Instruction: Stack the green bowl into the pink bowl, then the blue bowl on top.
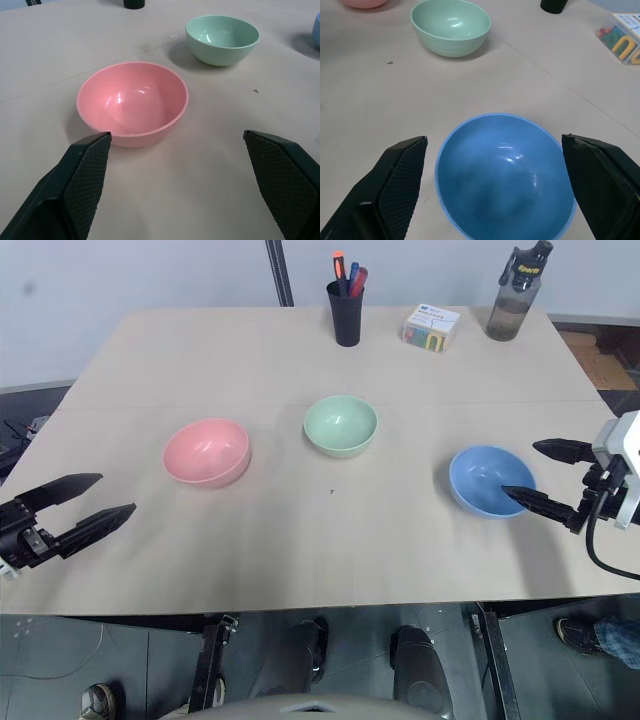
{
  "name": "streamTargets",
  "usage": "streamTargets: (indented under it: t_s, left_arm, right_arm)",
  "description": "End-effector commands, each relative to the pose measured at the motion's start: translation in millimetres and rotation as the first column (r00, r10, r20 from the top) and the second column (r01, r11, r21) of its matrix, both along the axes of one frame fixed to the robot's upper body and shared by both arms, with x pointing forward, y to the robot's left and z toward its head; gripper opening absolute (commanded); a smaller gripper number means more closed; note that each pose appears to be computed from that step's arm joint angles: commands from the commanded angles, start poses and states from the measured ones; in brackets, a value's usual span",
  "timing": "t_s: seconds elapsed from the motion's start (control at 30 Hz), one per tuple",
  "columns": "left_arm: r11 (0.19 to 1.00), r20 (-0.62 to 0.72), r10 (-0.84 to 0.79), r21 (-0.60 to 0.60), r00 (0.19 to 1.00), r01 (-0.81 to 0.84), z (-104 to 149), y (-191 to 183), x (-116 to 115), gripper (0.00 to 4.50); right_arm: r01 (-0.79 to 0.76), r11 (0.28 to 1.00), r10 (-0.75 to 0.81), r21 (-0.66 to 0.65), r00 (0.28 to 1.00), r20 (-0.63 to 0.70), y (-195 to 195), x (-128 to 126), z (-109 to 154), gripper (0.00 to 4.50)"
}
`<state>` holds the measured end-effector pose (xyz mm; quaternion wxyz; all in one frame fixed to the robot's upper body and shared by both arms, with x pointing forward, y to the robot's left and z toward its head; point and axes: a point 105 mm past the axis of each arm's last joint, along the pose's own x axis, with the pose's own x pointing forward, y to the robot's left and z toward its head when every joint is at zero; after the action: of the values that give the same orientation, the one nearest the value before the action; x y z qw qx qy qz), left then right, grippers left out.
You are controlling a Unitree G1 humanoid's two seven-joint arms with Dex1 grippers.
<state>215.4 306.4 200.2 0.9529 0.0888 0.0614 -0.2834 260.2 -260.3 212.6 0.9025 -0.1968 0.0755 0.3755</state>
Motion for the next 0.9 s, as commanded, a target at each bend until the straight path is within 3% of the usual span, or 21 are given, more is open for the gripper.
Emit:
streamTargets:
  t_s: [0.03, 0.2, 0.37, 0.5, 0.57, 0.7, 0.9]
  left_arm:
    - [1.0, 0.045, -0.003, 0.025, 0.999, 0.002, 8, -1, 1, 4.48]
    - [1.0, 0.065, -0.001, 0.008, 0.998, 0.001, 5, -10, 7, 4.48]
    - [0.997, 0.101, 0.035, 0.071, 0.994, -0.042, 6, -20, 17, 4.48]
    - [0.964, 0.175, 0.119, 0.217, 0.977, -0.156, 4, -28, 34, 4.48]
    - [0.958, 0.161, 0.119, 0.24, 0.98, -0.155, 1, -37, 39, 4.48]
    - [0.874, 0.046, 0.067, 0.479, 0.997, -0.081, -22, -60, 56, 4.48]
    - [0.789, 0.002, 0.107, 0.608, 0.994, -0.086, -44, -64, 83, 4.48]
  right_arm:
    - [-0.014, 1.0, 0.015, -0.024, 0.998, 0.058, 3, 3, 17, 4.5]
    - [-0.033, 0.999, 0.034, -0.022, 0.997, 0.066, 9, 9, 20, 4.5]
    - [-0.08, 0.997, 0.08, -0.004, 0.994, 0.076, 22, 14, 19, 4.5]
    - [-0.193, 0.98, 0.189, 0.041, 0.979, 0.08, 53, 20, 14, 4.5]
    - [-0.248, 0.967, 0.243, 0.053, 0.966, 0.089, 70, 23, 12, 4.5]
    - [-0.475, 0.876, 0.469, 0.078, 0.879, 0.087, 136, 28, -2, 4.5]
    - [-0.579, 0.814, 0.574, 0.047, 0.815, 0.084, 171, 33, -15, 4.5]
